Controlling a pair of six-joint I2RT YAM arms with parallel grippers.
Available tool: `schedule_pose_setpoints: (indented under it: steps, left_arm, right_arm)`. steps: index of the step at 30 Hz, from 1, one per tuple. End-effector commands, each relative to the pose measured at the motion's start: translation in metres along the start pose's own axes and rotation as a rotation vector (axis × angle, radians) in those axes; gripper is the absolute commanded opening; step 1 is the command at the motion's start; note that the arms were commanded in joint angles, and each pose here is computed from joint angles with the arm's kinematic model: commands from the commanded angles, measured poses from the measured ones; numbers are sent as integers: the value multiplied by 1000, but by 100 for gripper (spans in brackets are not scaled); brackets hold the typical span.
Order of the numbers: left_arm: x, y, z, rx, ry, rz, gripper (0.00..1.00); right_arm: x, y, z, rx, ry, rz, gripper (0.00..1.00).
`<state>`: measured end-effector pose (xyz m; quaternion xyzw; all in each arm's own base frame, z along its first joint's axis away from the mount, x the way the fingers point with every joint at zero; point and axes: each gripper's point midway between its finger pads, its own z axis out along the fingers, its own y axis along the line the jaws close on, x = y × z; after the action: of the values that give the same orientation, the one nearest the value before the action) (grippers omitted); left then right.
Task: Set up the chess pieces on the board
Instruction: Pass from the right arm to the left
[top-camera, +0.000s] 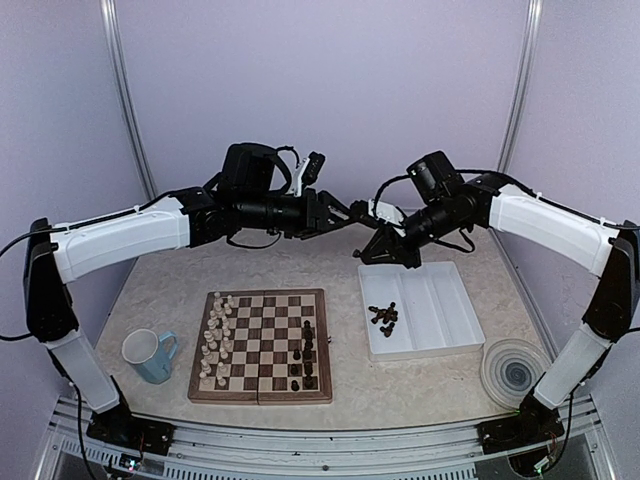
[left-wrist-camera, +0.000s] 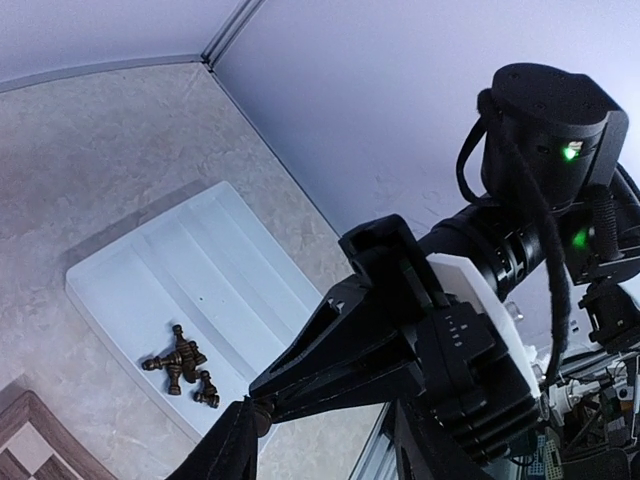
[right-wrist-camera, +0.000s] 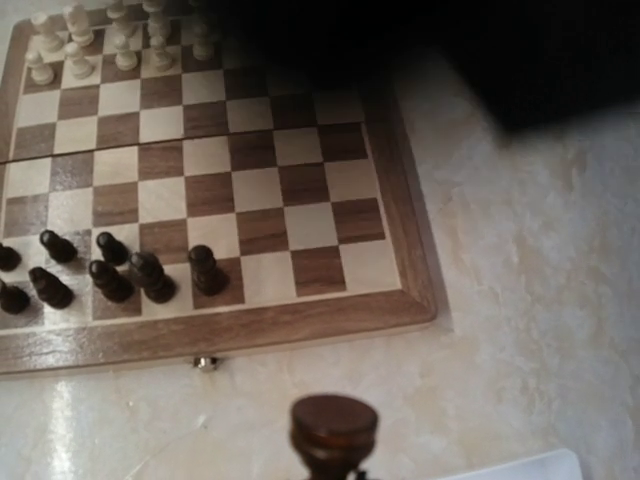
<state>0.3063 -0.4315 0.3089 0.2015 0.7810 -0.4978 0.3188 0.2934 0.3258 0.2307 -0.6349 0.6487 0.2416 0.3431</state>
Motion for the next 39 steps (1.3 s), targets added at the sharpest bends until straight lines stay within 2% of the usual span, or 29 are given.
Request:
schedule_pose_setpoints:
  steps: [1,14,17,21,26,32,36,39]
  left_arm:
    - [16,-1,13,30,50,-20,47]
    - [31,16,23,-13,95,-29,43]
    - [35,15,27,4,115,-31,39]
    - [39,14,31,20,136,-36,29]
    - [44,17,33,18,149,-39,27]
    - [45,17,34,30,150,-31,16]
    - [43,15,34,56,127,-13,10]
    - [31,8,29,91,59,4,7]
  right_arm:
    - [-13,2,-6,23,12,-30,8]
    - [-29,1,-14,29,-13,-44,8]
    - [-29,2,-14,28,-12,-43,8]
    - [-28,1,-14,32,-9,-41,9]
    - [-29,1,-14,33,-13,-43,9]
    - [-29,0,-13,33,-9,-44,9]
    - [-38,0,-18,23,-43,-25,17]
    - [-56,-16,-53,21,-187,34,30]
